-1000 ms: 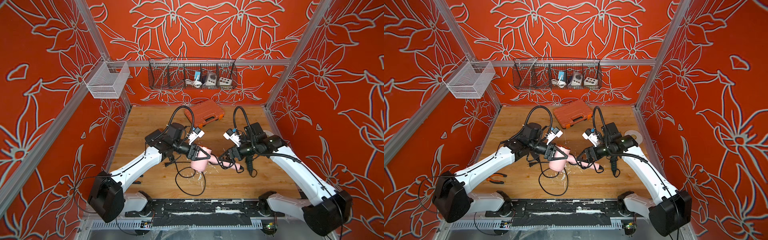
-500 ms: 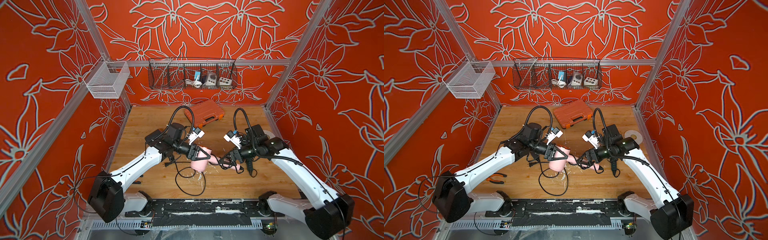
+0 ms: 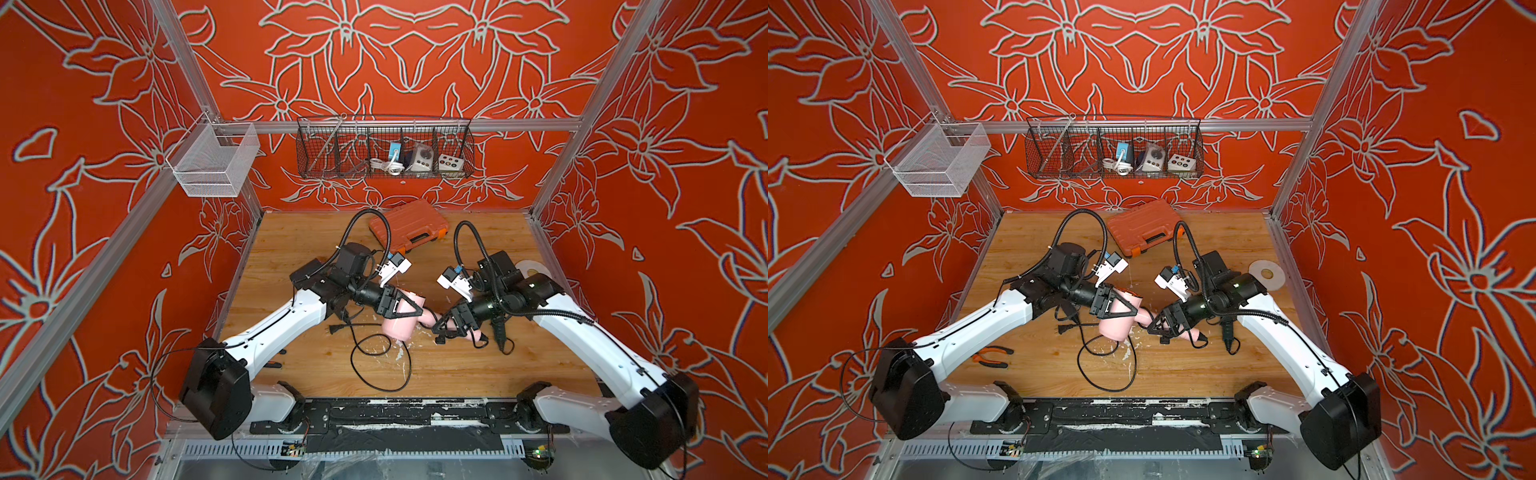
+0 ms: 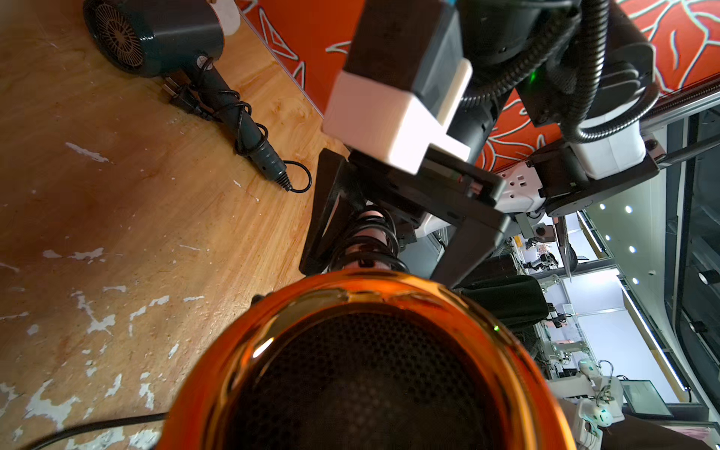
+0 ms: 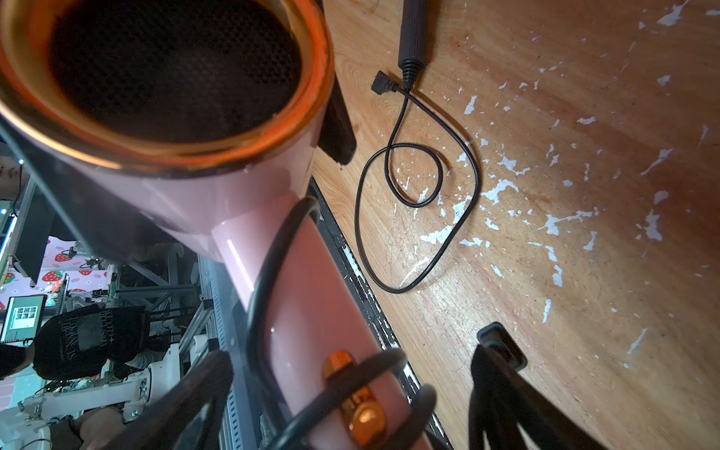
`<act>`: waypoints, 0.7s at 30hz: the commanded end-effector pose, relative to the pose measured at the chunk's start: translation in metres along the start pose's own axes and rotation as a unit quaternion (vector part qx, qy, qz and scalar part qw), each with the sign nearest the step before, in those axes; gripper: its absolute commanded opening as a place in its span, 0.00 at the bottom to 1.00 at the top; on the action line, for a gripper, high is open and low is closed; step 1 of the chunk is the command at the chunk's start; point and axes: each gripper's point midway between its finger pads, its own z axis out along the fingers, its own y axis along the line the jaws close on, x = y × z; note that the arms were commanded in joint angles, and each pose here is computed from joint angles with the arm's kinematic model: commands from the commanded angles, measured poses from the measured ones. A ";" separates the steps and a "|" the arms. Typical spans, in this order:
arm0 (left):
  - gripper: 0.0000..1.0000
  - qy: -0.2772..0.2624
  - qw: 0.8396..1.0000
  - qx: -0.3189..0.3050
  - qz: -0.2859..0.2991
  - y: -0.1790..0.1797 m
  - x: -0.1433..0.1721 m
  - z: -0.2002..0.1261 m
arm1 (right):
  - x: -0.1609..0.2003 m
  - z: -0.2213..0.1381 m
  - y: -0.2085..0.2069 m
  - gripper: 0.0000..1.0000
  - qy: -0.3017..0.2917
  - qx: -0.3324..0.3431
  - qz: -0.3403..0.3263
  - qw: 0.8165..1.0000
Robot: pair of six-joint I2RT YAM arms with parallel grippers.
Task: Wrap the cord around the hair dryer
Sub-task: Wrap the power cord around the hair dryer.
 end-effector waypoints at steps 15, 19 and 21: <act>0.00 -0.022 0.998 0.011 0.051 -0.008 -0.028 0.000 | 0.006 0.012 -0.004 0.49 0.018 0.000 -0.001 1.000; 0.00 -0.025 0.998 0.012 0.050 -0.008 -0.031 0.001 | 0.005 0.016 -0.006 0.39 0.016 0.000 0.001 1.000; 0.00 -0.027 0.998 0.013 0.051 -0.008 -0.033 0.002 | 0.004 0.017 -0.009 0.28 0.015 0.002 0.001 1.000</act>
